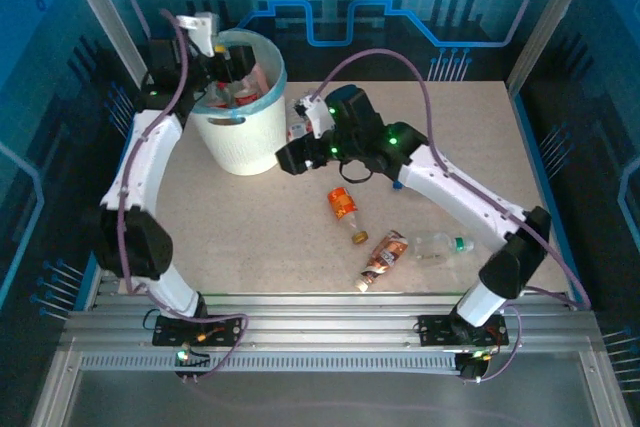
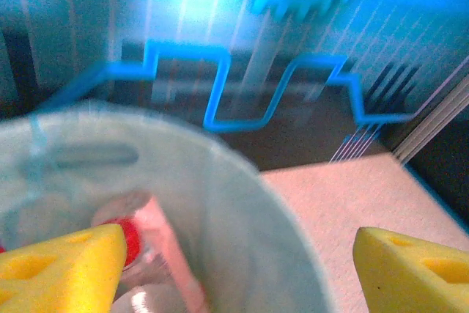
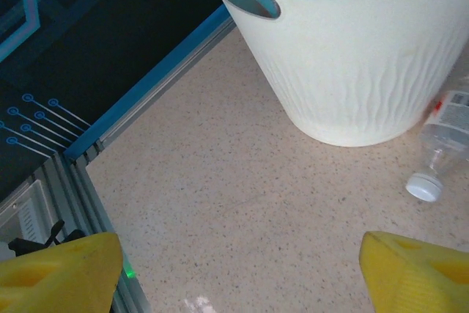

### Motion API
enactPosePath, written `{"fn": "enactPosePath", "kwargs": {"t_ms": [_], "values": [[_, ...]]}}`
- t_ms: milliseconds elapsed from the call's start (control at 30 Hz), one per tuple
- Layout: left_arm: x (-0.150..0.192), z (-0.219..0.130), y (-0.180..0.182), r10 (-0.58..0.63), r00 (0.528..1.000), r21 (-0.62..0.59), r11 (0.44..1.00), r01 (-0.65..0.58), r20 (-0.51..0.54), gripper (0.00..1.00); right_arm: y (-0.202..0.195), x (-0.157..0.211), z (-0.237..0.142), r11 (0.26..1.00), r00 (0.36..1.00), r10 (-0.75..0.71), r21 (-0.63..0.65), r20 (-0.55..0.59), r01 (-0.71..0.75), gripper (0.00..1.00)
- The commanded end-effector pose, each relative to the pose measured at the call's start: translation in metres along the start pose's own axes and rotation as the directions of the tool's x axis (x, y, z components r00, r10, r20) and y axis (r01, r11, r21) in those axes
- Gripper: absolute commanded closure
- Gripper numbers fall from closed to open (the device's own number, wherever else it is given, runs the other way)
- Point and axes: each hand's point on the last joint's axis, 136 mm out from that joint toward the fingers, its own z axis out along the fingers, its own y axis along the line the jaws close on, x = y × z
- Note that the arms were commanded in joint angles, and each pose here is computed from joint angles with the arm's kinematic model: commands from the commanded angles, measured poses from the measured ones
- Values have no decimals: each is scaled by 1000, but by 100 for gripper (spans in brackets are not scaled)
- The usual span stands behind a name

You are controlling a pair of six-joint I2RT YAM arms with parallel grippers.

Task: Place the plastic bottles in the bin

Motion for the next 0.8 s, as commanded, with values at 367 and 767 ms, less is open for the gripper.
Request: {"fn": "enactPosePath", "kwargs": {"t_ms": [367,767], "values": [[36,-116,-130,79,997,206,975,-83,23,24,-108,107,-96,923,982,184,349,-41,-158,12],[172,-157,-210,260,950,531,837,-131,-175,27,-150,222,-161,687,856,512,633,-75,-356,5]]}}
